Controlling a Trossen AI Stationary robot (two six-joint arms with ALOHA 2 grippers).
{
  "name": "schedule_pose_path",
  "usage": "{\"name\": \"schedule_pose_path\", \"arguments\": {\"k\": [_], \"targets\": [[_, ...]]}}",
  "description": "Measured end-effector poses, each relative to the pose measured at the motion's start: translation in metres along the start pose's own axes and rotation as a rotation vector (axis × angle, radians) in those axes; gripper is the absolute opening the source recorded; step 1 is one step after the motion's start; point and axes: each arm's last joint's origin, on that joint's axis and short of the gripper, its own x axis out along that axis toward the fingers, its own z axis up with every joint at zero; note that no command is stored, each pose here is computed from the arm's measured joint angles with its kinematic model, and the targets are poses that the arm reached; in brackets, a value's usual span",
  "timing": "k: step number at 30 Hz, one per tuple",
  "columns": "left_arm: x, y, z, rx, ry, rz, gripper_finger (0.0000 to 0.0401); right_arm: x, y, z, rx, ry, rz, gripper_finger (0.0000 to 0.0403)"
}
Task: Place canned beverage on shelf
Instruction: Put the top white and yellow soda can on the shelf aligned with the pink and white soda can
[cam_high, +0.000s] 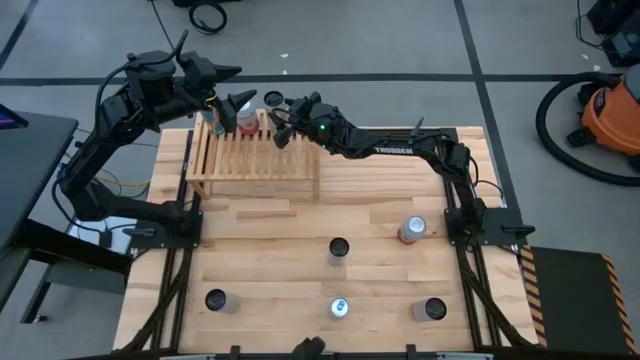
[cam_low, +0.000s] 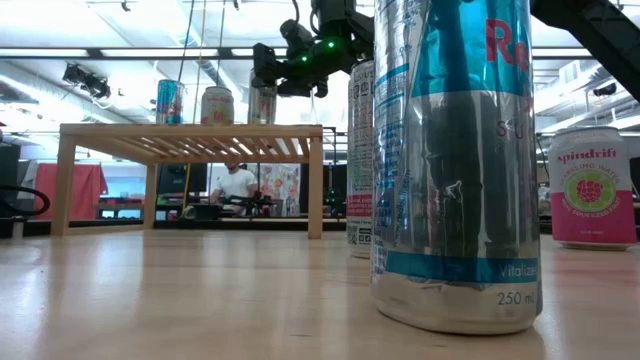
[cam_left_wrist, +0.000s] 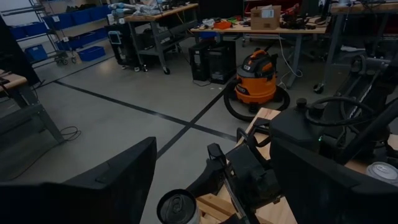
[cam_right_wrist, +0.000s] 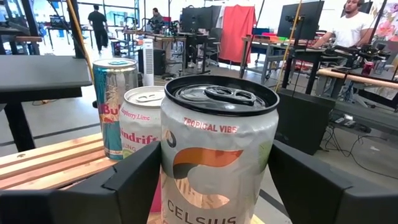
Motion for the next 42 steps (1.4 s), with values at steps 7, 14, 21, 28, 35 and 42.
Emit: {"name": "schedule_pose_path", "arguments": {"k": [7, 14, 21, 28, 35, 42], "targets": [[0.0, 0.0, -0.0001, 0.0, 0.0, 0.0, 0.0315, 0.0, 0.0001, 0.0, 0.004, 0.0, 0.003, 0.0309], [0.0, 0.0, 0.0, 0.0, 0.0, 0.0, 0.0316, 0.0001, 0.0006, 0.0006, 0.055, -0.006, 0.032, 0.0307], [0.0, 0.0, -0.0001, 0.0, 0.001, 0.0, 0.0316, 0.0007, -0.0013, -0.0006, 0.022, 0.004, 0.027, 0.0316], [0.0, 0.0, -0.0001, 0.0, 0.001, 0.0, 0.0316, 0.0009, -0.0034, -0.0011, -0.003, 0.011, -0.026, 0.0334], [-0.0001, -0.0002, -0.0019, 0.002, 0.019, -0.002, 0.0316, 0.0009, -0.0034, -0.001, -0.007, 0.01, -0.025, 0.0342], [-0.0001, -0.0003, -0.0029, 0.004, 0.029, -0.003, 0.0316, -0.0007, -0.0016, 0.0011, -0.023, 0.007, -0.02, 0.0342]]}}
